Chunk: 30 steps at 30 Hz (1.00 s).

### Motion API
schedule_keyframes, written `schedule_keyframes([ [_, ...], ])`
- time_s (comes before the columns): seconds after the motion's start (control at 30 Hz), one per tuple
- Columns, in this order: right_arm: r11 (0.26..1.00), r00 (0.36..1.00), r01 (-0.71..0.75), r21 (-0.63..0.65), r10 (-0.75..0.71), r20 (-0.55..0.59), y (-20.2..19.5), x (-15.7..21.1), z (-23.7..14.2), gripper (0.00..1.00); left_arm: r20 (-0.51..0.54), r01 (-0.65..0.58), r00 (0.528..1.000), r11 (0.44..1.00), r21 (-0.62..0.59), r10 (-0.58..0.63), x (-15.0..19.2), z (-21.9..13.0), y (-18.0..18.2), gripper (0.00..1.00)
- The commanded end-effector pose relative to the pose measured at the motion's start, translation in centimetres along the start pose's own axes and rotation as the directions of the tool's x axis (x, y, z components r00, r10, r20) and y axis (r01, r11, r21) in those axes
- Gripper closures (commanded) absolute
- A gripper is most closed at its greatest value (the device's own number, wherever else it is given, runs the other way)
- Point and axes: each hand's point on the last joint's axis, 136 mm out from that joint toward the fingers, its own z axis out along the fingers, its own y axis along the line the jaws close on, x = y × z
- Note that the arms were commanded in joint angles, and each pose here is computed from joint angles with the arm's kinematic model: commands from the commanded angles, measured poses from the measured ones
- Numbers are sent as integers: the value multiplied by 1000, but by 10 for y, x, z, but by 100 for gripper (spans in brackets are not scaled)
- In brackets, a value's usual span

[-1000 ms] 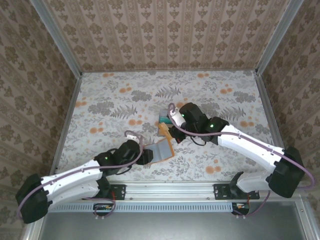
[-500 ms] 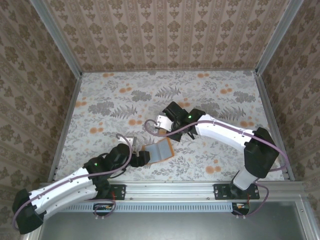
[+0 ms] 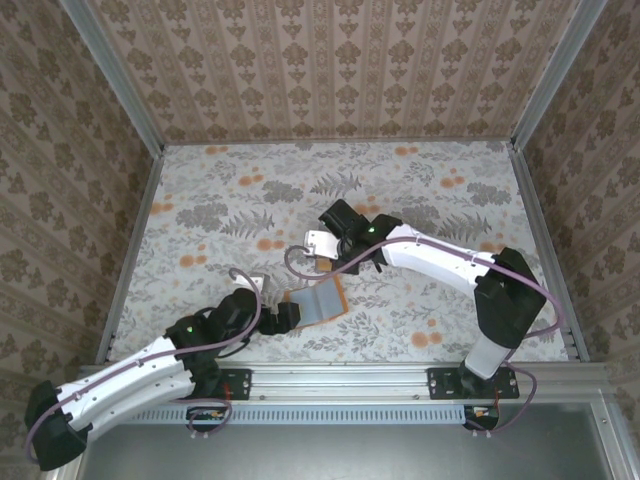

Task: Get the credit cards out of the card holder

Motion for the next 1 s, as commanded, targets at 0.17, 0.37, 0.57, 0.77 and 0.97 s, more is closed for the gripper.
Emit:
schedule_keyframes([
  [0.17,1000,999,5,-8,-5,-36,-10,6,17,100,-10,17,1000,999,-37,-17,5,0,11,0],
  [0.37,999,998,2,-46,-4,-59,-4,10,24,100,-11,18,1000,999,-43,-19,5,0,13,0],
  [0.57,998,997,-20,-62,15,-78,-7,13,31,87,-13,22,1000,999,-43,-23,6,0,14,0],
  [0.77,996,992,-71,56,77,-101,-36,18,36,73,-12,27,1000,999,-44,-28,6,-1,14,0],
  [0.97,985,991,-126,115,131,-38,-47,12,24,67,-10,34,999,999,-38,-35,5,-2,13,0],
])
